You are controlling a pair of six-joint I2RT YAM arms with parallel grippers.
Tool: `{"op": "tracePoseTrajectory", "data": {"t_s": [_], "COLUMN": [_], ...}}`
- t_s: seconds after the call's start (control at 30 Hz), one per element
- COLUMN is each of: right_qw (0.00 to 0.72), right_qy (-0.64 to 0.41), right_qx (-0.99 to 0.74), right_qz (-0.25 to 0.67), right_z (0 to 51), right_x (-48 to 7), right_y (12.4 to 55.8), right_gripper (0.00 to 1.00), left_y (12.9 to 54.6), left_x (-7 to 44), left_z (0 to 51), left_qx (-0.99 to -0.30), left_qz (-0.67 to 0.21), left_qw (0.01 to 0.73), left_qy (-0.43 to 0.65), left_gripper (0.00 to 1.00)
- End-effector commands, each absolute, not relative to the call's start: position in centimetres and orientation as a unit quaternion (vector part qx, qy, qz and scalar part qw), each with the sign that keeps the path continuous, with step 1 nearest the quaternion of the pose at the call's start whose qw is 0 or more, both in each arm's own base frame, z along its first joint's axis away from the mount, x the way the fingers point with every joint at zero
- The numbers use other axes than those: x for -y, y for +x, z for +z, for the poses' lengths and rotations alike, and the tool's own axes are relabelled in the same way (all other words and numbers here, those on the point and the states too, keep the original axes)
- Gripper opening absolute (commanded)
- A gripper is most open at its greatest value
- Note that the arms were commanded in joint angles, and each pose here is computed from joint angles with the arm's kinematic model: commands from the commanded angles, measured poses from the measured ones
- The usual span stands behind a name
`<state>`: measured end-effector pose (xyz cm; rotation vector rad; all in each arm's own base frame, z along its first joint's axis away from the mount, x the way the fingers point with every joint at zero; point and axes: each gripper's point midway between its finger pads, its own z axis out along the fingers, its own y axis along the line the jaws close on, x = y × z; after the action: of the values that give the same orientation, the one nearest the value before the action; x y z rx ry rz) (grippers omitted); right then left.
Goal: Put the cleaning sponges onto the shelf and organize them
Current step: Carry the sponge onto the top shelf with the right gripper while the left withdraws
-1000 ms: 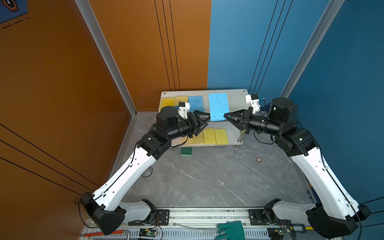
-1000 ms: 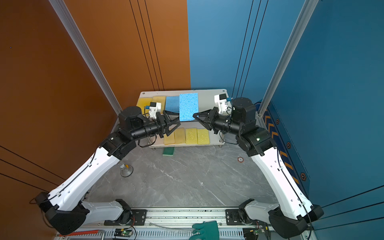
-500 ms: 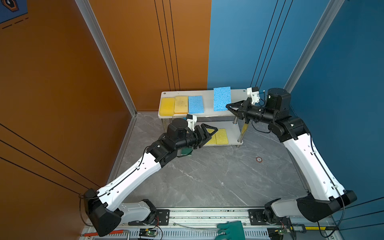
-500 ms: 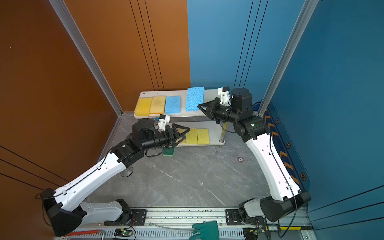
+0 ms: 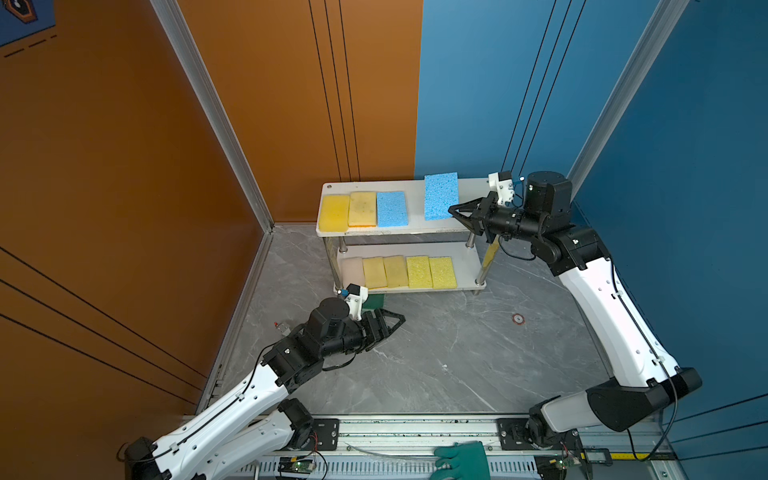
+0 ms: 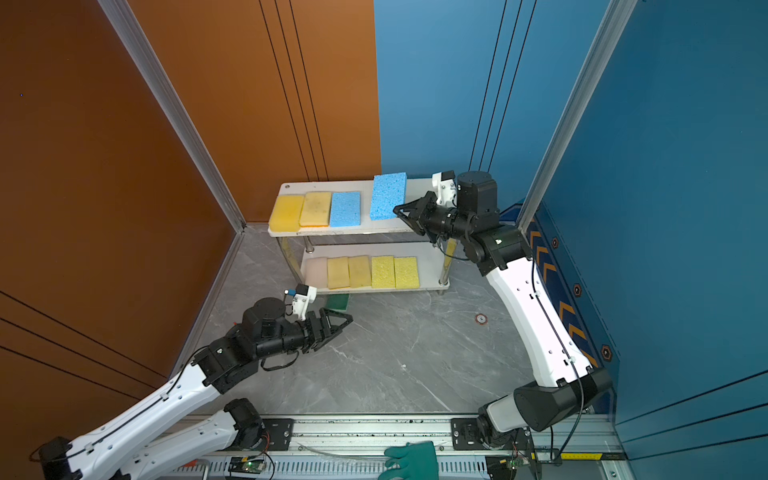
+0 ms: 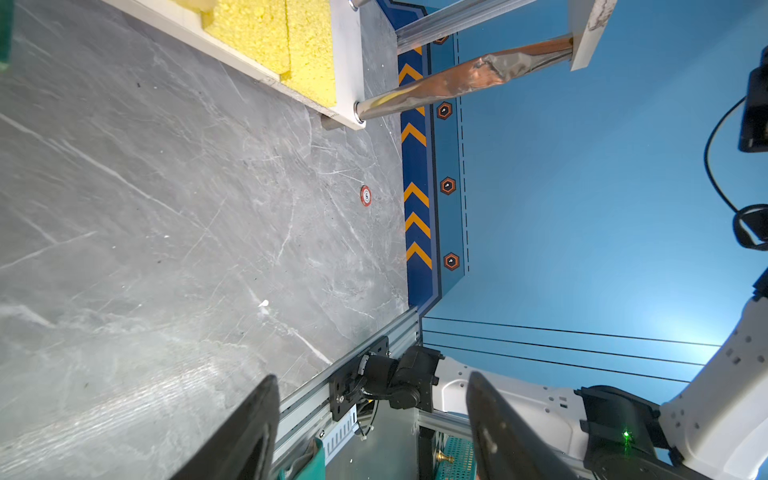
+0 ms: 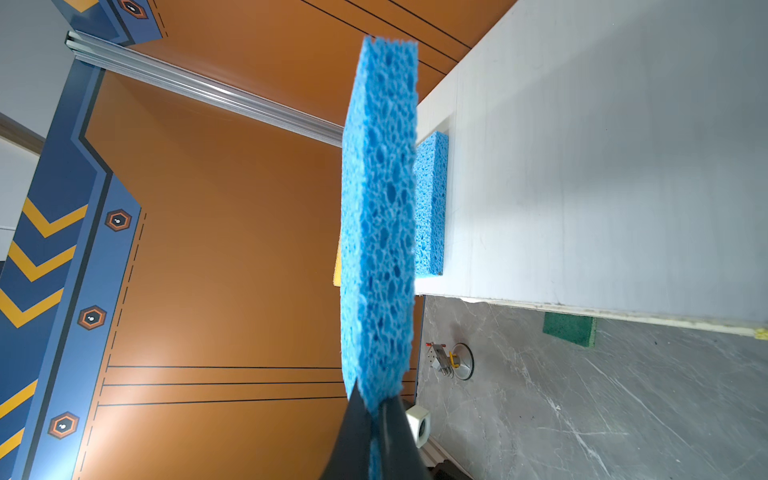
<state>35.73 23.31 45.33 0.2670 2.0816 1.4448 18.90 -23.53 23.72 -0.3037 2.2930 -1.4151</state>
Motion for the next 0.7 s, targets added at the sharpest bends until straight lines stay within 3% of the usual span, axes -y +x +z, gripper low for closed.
{"op": "tracePoseTrajectory", "data": {"t_s": [0.0,0.67], "right_qw": [0.287,0.231], "right_qy": [0.084,0.071], "right_qx": [-0.786,-0.810], "right_qz": [0.541,0.534], "right_z": [45.4,41.6], "right_x": [-23.9,-24.9], "right_y": [36.3,40.3], "right_gripper": [0.07,0.07], "left_y": [18.9,17.6], "left_x": [21.9,18.7], "left_z": [21.8,19.8], "left_qx": [-0.830,-0.824], "left_qz": [-0.493,-0.487], "left_qw": [0.223,0.224], "left_qy": [-0.136,-0.186], "left_gripper": [0.71,0.72]}}
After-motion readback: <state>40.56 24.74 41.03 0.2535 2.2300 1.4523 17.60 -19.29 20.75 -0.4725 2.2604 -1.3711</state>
